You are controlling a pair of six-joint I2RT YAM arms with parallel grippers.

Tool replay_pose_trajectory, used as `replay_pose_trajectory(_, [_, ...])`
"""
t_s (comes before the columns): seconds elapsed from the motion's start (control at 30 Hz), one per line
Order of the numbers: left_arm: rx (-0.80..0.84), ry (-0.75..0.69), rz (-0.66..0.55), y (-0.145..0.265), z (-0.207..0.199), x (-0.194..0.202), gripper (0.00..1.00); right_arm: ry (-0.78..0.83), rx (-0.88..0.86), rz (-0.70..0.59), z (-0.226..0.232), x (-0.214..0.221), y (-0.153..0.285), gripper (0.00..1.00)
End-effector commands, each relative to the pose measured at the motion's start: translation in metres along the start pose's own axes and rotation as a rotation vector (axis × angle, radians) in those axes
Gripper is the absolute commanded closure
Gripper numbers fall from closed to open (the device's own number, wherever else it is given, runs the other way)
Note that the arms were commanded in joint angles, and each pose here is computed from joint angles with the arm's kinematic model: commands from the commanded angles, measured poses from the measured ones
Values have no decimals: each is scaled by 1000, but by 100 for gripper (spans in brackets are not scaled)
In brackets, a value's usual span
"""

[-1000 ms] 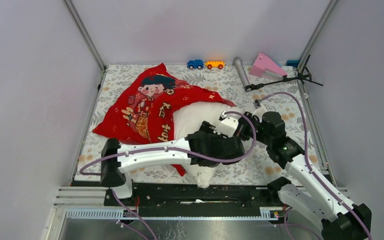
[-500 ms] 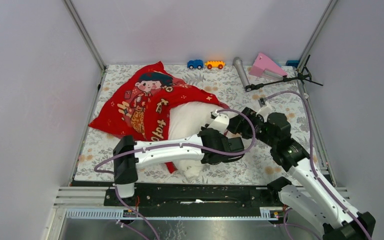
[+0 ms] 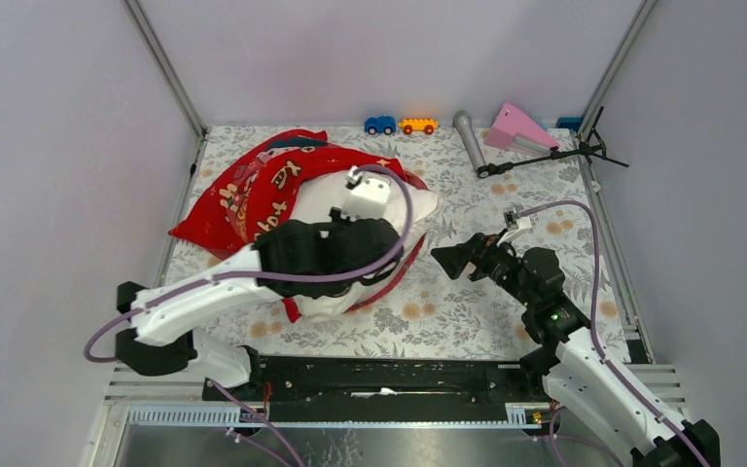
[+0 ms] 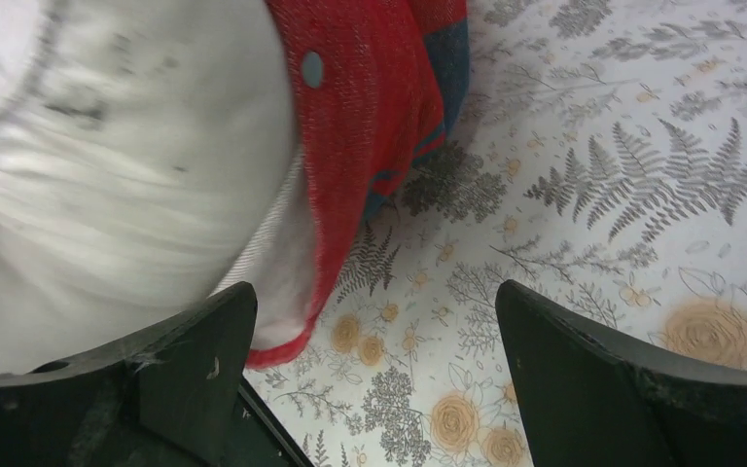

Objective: Remove the pillowcase from the pillow

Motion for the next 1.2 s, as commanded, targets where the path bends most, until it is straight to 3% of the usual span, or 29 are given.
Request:
replay_pose_trajectory(0.0, [247,119,-117,40,2,-44,100,105,-201,-160,22,-25,-3,0])
replay_pose_trajectory(0.2, [365,160,-159,57,5,-57,100,95,-413,-94,45,-32,-14,2])
replay_pose_trajectory(0.27, [369,165,-164,59,6,-59,100,70,-409,-83,47,-37,-19,4])
replay_pose_trajectory(0.6, [515,238,-223,84,12,-77,100,-30,-186,-10,17,-26,-55,31])
replay_pose_trajectory(0.9, [580,371,-353,110,45,-90,100,-99,-38,44,-14,2,-74,37])
replay_pose_trajectory(1.17, [790,406,-388,135,49,-95,100,-109,110,122,-35,12,-96,46])
Point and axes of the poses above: each gripper's point midway between its finger pads, its own y axis back along the fingers, its own z axis along the line the jaws close on, x = y × z, the point moved 8 cm from there along y, back along the fingers, and after that the axes turned 6 degrees about y, right-handed, at the moved point
